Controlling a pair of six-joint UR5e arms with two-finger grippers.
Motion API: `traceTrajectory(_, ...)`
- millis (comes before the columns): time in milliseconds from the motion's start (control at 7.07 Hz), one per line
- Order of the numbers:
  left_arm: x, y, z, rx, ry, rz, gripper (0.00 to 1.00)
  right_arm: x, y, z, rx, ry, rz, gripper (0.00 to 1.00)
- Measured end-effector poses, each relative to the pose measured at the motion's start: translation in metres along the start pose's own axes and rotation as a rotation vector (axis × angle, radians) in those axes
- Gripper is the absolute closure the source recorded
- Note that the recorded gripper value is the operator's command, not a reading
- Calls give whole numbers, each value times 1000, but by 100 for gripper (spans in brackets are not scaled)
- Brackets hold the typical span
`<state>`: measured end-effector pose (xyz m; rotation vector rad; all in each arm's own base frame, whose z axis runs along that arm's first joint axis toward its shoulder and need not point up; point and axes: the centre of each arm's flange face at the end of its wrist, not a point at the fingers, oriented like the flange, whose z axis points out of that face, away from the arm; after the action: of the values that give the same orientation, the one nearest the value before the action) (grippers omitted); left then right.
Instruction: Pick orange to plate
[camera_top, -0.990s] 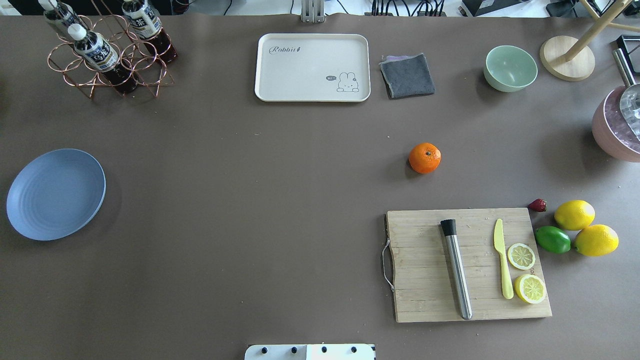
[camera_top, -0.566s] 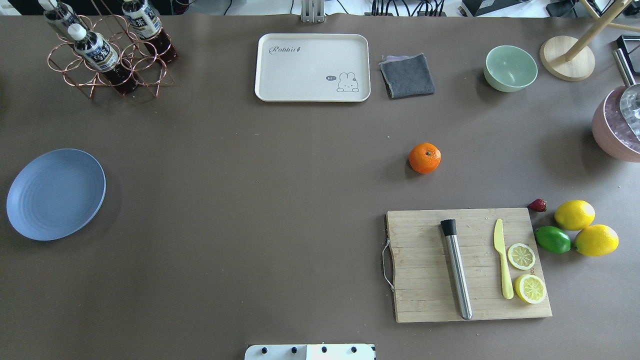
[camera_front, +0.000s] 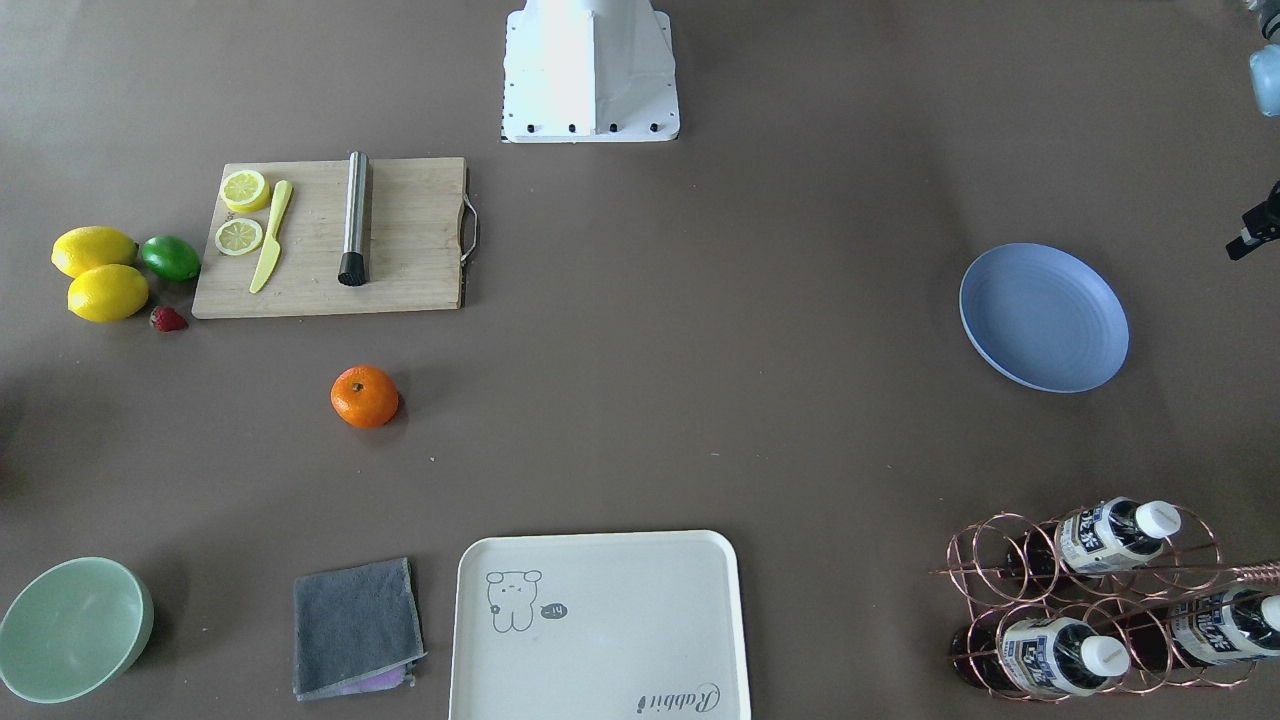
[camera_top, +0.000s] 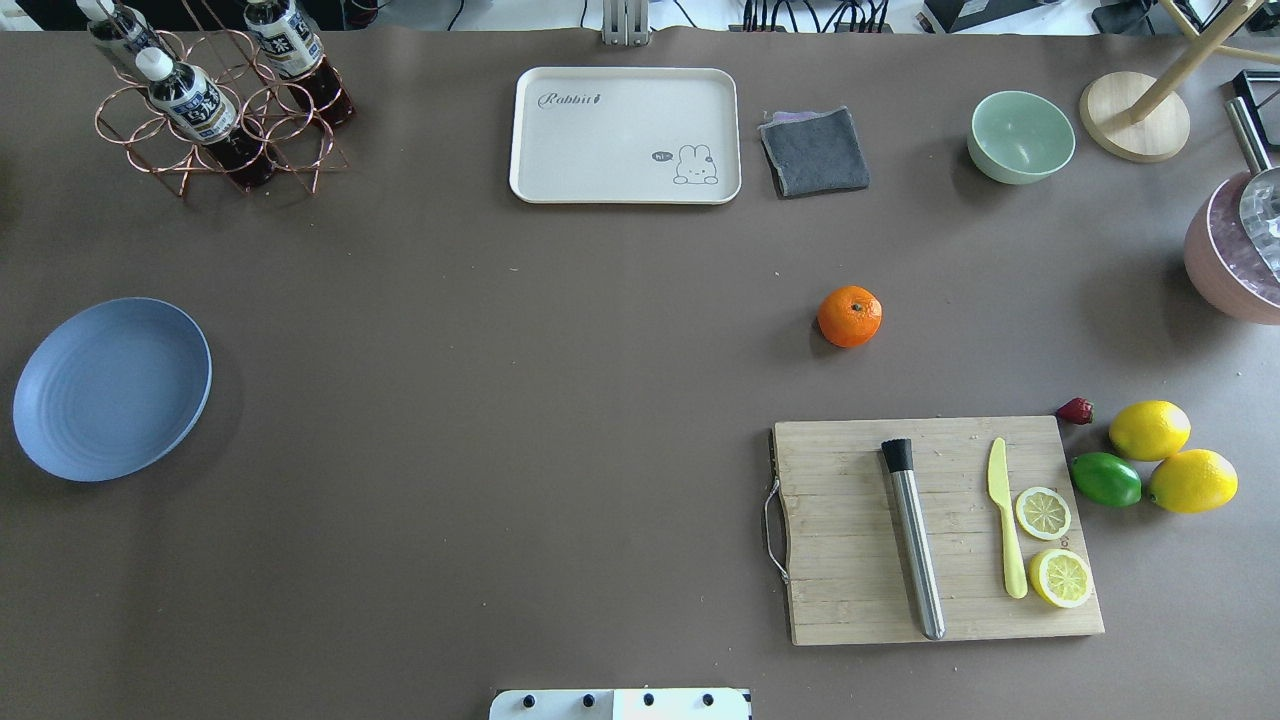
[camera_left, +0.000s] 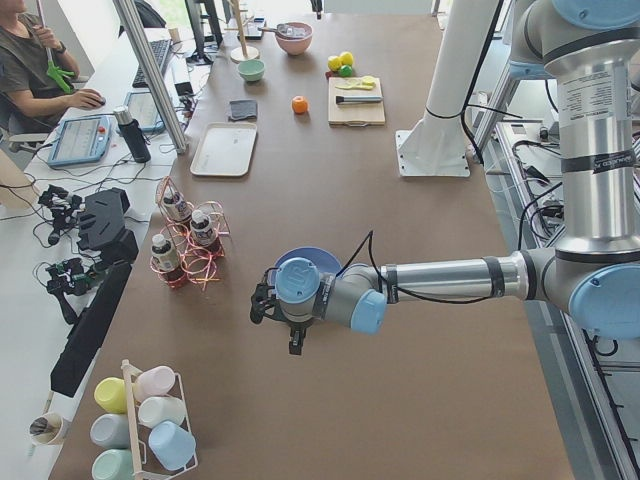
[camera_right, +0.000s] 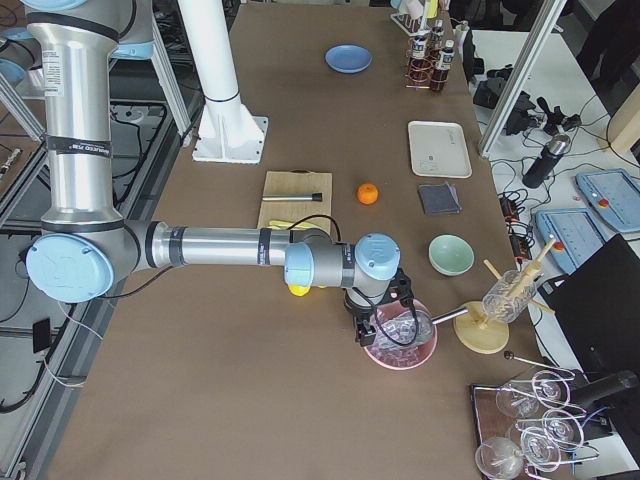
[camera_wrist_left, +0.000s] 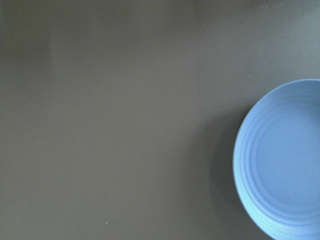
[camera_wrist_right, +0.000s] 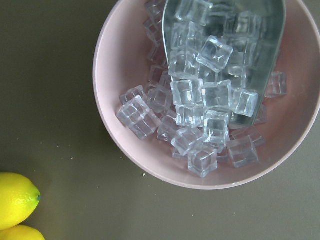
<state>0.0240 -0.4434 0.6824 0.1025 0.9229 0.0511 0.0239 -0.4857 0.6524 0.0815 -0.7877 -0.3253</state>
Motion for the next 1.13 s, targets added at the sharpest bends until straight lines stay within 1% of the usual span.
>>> traceTrajectory(141, 11, -6, 28, 8, 5, -13, 3, -1, 0, 0, 1, -3, -1, 0)
traceTrajectory(283, 27, -12, 49, 14, -3, -21, 4, -1, 0, 0, 0, -5, -1, 0)
traceTrajectory(424, 41, -15, 64, 12, -7, -25, 7, -1, 0, 1, 0, -6, -1, 0)
traceTrajectory(566, 51, -16, 74, 5, -11, -21, 10, -2, 1, 1, -2, -7, -1, 0)
traceTrajectory(707, 57, -15, 83, -3, -18, -12, 16, -1, 2, 3, -4, -8, -1, 0)
traceTrajectory(848, 61, -15, 91, -13, -23, -4, 19, -1, 4, 4, -7, -10, 0, 0)
traceTrajectory(1131, 68, -16, 102, -25, -21, 14, 27, -1, 5, 6, -10, -10, -1, 0)
